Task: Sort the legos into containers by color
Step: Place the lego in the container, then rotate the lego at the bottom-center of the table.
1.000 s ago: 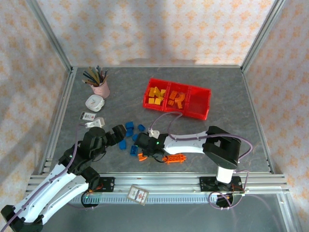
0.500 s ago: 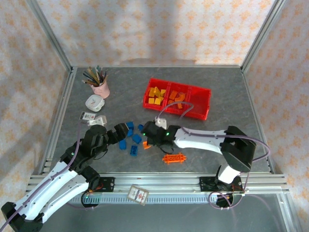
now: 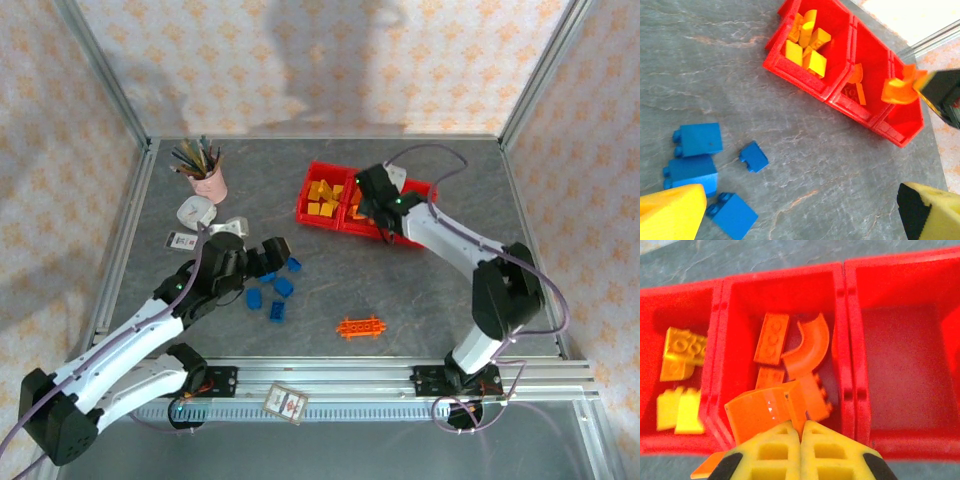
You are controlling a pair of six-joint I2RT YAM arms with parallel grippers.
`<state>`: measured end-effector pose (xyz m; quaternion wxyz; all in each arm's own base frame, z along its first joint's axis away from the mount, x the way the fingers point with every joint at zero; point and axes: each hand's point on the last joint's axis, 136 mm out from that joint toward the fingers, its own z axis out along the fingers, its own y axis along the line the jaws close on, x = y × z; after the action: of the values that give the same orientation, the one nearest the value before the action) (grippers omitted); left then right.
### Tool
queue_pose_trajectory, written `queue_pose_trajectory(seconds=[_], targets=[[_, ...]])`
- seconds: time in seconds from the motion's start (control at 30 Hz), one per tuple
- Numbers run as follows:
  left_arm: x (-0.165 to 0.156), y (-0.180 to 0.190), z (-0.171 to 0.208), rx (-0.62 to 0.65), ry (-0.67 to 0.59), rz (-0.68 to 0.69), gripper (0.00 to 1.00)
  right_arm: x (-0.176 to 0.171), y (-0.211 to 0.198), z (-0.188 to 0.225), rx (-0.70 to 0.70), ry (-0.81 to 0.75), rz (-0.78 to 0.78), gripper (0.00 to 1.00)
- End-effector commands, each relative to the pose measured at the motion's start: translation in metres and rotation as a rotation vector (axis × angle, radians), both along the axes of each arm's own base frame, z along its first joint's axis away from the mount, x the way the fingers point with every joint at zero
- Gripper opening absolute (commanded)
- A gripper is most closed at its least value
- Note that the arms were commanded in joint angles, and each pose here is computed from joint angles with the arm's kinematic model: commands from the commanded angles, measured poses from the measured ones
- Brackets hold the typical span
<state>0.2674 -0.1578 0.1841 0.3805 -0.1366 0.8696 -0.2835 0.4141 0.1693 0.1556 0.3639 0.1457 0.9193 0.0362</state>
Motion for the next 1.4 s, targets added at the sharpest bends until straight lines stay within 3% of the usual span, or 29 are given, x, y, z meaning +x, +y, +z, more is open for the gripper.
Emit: queue_pose_trajectory(seconds=[0.0, 0.13, 0.37, 0.53, 0.73, 0.93, 1.37], targets=[[0.017, -0.012, 0.031, -0.037, -0.098, -0.033, 0.99, 0.030, -0.013, -0.009, -0.109, 0.008, -0.001, 0.04], [0.023, -0.015, 0.029, -0.019, -0.095, -0.032, 0.99, 0.053, -0.014, -0.022, -0.112, 0.024, 0.002, 0.05], [0.028, -0.016, 0.029, -0.003, -0.089, -0.036, 0.99, 0.066, -0.007, -0.013, -0.127, 0.021, 0.031, 0.33], [0.024, -0.017, 0.033, -0.011, -0.094, -0.049, 0.99, 0.049, -0.004, 0.005, -0.107, 0.003, 0.063, 0.44], [0.014, -0.012, 0.035, -0.018, -0.094, -0.054, 0.99, -0.004, 0.008, 0.020, -0.092, -0.001, 0.135, 0.56], [0.000, -0.005, 0.031, -0.034, -0.084, -0.052, 0.99, -0.071, 0.010, 0.015, -0.050, 0.036, 0.198, 0.62], [-0.027, -0.011, 0.002, -0.088, 0.001, -0.061, 0.99, -0.207, 0.005, -0.046, -0.025, 0.239, 0.275, 0.74]])
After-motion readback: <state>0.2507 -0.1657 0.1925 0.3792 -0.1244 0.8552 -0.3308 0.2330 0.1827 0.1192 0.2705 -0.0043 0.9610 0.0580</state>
